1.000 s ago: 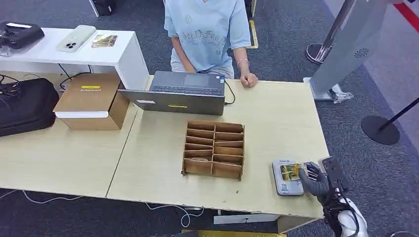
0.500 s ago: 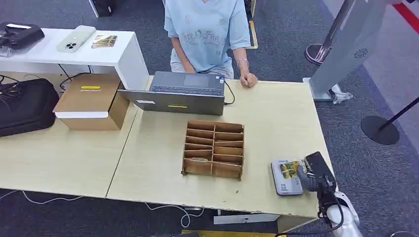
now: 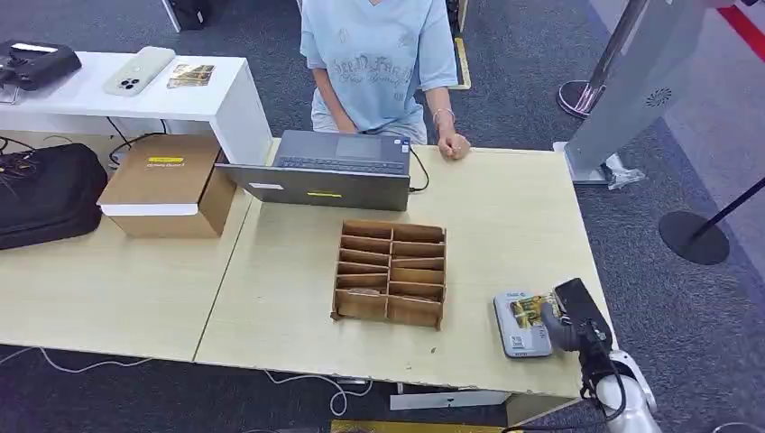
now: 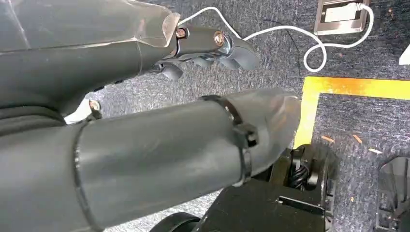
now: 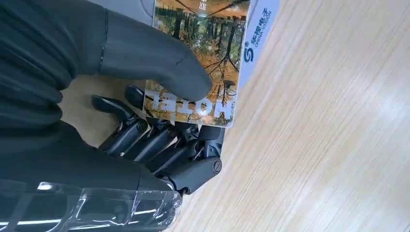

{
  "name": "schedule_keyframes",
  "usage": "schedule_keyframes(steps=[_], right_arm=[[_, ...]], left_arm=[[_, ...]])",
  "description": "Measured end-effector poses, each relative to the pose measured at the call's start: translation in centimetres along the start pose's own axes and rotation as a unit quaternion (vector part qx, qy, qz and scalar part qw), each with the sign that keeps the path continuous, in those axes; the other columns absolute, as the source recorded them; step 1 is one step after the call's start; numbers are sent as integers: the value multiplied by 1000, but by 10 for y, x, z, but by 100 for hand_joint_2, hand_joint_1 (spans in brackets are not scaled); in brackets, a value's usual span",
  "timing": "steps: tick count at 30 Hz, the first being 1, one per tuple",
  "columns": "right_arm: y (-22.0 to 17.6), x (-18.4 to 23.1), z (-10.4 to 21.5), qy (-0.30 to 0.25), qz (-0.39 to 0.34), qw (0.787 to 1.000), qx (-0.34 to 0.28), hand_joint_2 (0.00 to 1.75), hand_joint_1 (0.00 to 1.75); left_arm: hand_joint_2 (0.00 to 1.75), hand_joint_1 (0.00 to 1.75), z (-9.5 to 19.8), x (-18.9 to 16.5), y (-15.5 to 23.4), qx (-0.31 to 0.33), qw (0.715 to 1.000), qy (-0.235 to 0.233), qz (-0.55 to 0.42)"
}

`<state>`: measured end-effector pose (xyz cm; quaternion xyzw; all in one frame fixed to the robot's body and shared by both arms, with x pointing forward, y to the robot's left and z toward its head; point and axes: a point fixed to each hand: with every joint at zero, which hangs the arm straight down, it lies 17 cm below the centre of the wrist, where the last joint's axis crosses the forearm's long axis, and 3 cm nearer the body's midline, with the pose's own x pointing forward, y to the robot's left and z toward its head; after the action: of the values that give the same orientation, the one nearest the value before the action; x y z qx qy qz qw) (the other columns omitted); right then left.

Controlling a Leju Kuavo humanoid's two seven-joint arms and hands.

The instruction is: Pass the card to the sensor for recognition and then transmit it.

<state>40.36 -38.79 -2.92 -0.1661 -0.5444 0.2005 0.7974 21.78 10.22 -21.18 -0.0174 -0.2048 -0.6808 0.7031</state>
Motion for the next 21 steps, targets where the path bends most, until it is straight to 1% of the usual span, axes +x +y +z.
schedule_keyframes(steps=[8,12,16,21], right_arm=[[-2,1,3,-4,2,1000,-5,175,175],[-3,4,4,-14,-6,1000,-7,175,175],[-3,13,5,-38,-15,999,-5,175,175],[-3,16,5,-46,-16,999,-4,175,175]], left_arm=[[0,0,0,0,0,-2,1000,0,-7],[0,0,0,2,1,-1,1000,-3,-9],[0,0,0,3,1,-2,1000,-7,-21],[0,0,1,4,0,-7,999,-10,-36]])
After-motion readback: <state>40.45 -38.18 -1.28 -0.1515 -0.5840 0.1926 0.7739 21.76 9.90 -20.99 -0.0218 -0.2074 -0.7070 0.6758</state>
